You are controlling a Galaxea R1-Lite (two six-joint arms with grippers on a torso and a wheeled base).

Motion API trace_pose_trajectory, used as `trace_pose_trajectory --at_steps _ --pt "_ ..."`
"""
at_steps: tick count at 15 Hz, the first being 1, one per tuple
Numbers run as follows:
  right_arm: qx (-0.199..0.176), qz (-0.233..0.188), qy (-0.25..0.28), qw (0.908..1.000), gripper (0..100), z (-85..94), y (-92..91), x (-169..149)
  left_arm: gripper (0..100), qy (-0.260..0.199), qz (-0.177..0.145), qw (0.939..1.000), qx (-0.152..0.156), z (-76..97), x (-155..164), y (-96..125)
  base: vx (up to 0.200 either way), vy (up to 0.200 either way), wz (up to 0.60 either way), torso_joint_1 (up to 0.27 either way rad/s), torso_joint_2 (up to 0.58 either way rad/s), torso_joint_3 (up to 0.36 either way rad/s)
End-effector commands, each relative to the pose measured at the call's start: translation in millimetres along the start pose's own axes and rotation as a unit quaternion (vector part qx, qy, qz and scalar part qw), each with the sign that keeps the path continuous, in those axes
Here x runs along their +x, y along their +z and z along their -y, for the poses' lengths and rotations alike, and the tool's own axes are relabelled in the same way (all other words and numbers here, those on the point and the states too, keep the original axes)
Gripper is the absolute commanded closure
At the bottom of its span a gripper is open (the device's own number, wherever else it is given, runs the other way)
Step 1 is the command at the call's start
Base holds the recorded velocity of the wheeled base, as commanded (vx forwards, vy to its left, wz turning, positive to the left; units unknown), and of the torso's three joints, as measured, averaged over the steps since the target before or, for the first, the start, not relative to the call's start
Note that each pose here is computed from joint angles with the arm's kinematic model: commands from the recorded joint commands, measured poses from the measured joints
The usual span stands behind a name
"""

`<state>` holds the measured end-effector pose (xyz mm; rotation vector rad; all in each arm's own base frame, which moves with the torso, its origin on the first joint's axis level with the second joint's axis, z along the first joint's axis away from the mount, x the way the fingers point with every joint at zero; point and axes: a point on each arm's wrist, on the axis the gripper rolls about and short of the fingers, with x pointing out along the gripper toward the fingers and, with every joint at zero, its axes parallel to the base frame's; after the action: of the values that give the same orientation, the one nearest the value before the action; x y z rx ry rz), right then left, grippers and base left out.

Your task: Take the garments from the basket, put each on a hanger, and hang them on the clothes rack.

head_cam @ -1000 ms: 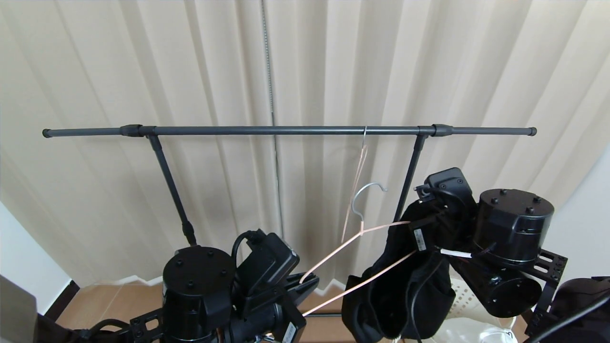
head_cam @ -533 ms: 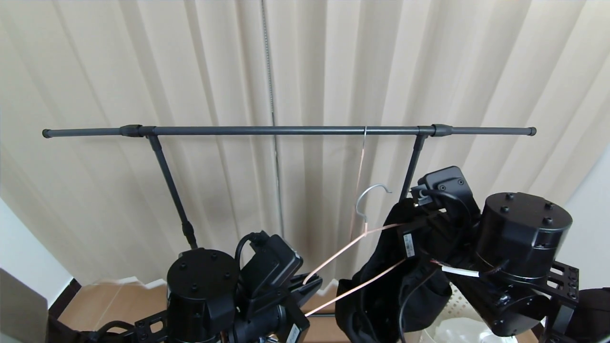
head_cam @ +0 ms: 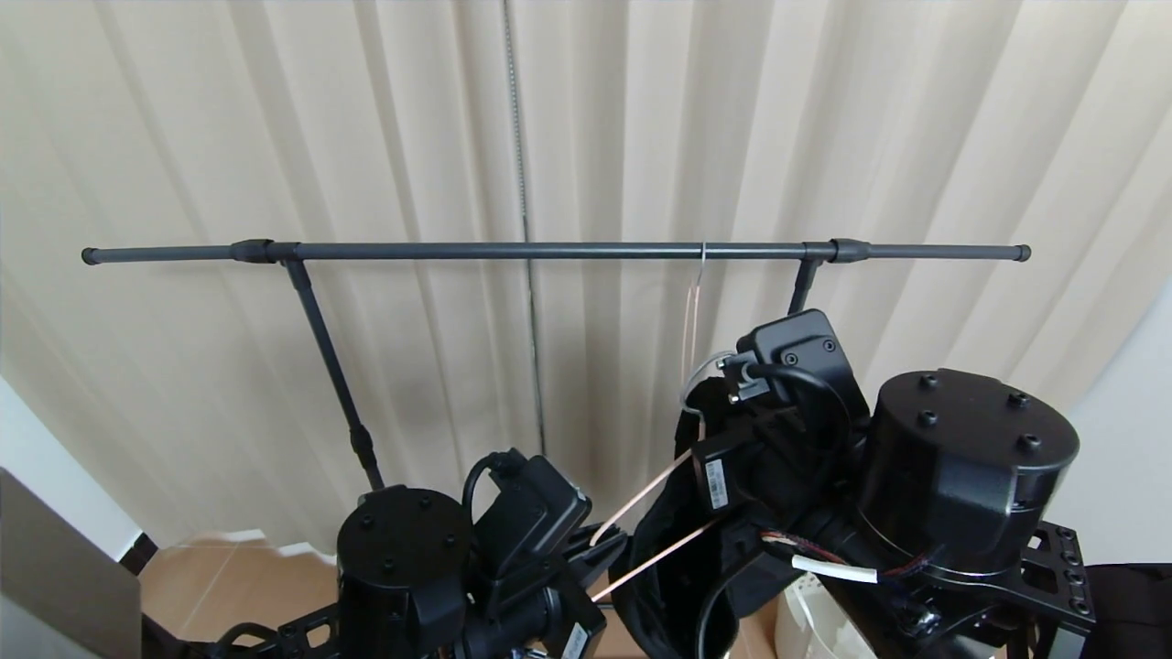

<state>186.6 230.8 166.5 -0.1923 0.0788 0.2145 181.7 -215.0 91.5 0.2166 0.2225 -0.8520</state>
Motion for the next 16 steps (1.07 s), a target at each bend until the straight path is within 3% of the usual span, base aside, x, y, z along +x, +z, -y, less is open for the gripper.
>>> trace_pose_trajectory --at_steps 1,4,7,8,12,16 --pt "0.002 -0.001 -0.002 1.0000 100 -2.0 -1.2 2.1 100 0.002 0.003 1.0000 0.000 0.1 -0.2 -0.7 0.000 0.000 0.00 0.000 0.00 0.000" --pt "0.009 0.000 -0.032 0.9995 100 10.3 1.1 6.8 100 0.016 0.030 0.9994 -0.002 -0.9 -1.7 3.8 0.000 0.000 0.00 0.000 0.00 0.000" --pt "0.012 0.001 -0.042 0.9991 100 18.0 2.4 6.8 100 0.016 0.034 0.9993 -0.002 -1.0 -2.0 4.5 0.000 0.000 0.00 0.000 0.00 0.000" --pt "0.013 0.002 -0.043 0.9990 0 19.4 2.7 5.8 100 0.016 0.035 0.9992 -0.002 -1.0 -1.8 4.9 0.000 0.000 0.00 0.000 0.00 0.000" --pt "0.013 0.002 -0.048 0.9988 0 31.8 2.0 -2.5 100 0.021 0.045 0.9987 -0.003 -3.3 -6.5 4.7 0.000 0.000 0.00 0.000 0.00 0.000" --pt "0.011 -0.001 -0.048 0.9988 0 32.6 -0.1 -3.8 100 0.029 0.058 0.9979 -0.005 -7.2 -7.8 5.7 0.000 0.000 0.00 0.000 0.00 0.000"
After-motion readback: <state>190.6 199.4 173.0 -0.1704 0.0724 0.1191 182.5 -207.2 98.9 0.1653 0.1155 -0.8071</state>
